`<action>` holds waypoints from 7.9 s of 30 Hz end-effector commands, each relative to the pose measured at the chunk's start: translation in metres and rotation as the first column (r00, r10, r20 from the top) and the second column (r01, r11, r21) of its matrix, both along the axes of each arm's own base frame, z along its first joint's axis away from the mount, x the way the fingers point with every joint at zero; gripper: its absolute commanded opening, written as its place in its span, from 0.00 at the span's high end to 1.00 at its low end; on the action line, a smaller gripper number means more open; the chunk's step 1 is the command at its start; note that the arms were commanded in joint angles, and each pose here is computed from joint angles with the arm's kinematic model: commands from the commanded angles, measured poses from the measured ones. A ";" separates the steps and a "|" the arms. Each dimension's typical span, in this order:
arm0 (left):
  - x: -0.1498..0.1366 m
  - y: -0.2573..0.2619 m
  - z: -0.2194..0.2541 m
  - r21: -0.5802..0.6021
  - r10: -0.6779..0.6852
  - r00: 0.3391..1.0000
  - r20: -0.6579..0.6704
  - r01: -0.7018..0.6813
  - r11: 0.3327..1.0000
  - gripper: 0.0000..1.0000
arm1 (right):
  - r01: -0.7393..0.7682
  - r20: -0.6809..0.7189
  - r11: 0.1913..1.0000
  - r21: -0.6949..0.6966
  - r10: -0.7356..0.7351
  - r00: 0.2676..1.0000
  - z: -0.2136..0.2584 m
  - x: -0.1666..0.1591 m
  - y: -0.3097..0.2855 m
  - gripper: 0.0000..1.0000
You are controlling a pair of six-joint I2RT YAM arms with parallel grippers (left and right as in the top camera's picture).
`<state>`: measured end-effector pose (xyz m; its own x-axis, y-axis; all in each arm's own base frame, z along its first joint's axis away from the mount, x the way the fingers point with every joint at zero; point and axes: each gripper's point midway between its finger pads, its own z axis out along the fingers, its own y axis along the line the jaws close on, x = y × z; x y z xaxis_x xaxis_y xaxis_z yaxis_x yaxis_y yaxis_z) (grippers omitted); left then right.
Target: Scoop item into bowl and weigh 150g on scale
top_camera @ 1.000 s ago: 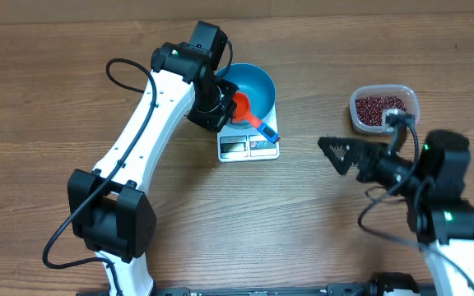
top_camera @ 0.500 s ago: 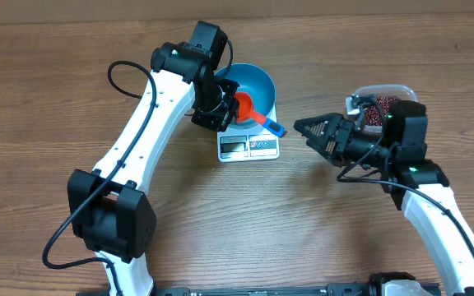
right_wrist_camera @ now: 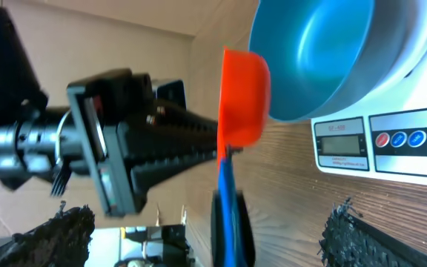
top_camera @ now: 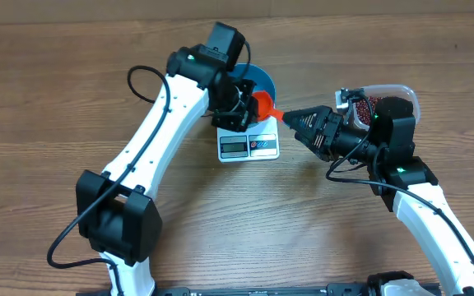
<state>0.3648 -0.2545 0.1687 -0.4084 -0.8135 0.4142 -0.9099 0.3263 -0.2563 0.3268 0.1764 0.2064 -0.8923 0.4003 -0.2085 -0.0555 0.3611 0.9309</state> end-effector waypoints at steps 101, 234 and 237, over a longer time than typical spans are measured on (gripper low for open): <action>0.001 -0.013 0.026 0.391 -0.841 0.216 0.496 0.809 0.439 0.96 | 0.511 0.274 0.611 -0.605 -0.443 0.854 0.048 -0.052 -0.149 0.96; 0.001 0.005 -0.154 0.845 -0.988 -0.154 0.027 0.531 -0.060 0.96 | 0.440 0.179 0.614 -0.655 -0.440 0.880 0.023 -0.049 -0.147 0.96; 0.001 0.005 -0.154 0.846 -0.988 -0.154 0.027 0.530 -0.060 0.96 | 0.440 0.179 0.614 -0.655 -0.440 0.880 0.023 -0.049 -0.147 0.96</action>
<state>0.3661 -0.2532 0.0214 -0.7176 0.4924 -0.4926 0.5196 0.8494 0.0921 0.2744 0.0312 0.2185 -0.6674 0.5025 -0.5497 0.2849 0.8542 0.4349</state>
